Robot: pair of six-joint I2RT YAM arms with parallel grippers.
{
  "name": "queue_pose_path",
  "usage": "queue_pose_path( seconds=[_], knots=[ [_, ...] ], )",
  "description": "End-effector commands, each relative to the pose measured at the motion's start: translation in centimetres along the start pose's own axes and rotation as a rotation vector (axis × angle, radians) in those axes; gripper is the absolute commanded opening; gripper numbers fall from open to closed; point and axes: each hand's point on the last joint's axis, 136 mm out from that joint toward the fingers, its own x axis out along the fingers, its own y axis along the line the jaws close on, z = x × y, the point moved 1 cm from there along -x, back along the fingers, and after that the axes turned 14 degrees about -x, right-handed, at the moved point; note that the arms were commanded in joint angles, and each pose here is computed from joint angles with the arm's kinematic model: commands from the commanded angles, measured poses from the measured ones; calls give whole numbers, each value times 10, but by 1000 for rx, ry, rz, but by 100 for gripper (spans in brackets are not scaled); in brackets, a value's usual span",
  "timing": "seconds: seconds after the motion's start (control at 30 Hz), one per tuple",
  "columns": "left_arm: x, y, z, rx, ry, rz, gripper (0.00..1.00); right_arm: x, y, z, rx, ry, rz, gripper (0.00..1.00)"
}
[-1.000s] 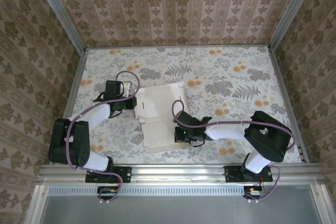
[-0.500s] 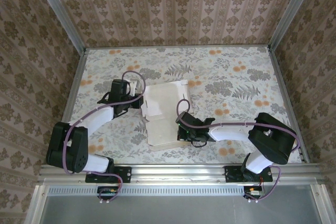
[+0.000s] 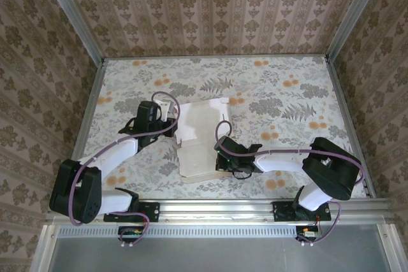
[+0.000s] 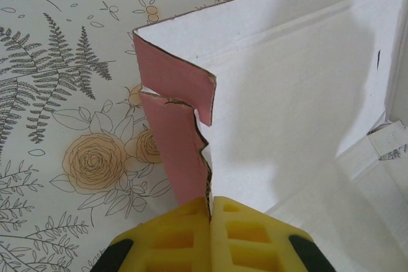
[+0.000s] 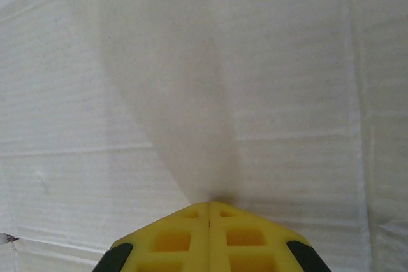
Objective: Fold the paper box
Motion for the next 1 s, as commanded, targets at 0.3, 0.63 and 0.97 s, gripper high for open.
queue_pose_path(
  seconds=[0.3, 0.63, 0.97],
  knots=[
    [-15, 22, -69, -8, 192, 213, 3, 4, -21, -4, 19, -20, -82, 0],
    [-26, 27, -89, -6, 241, 310, 3, 3, -17, -5, 7, -29, -79, 0],
    [-35, 34, -105, -40, 266, 362, 3, 5, -12, -7, -1, -33, -65, 0]
  ],
)
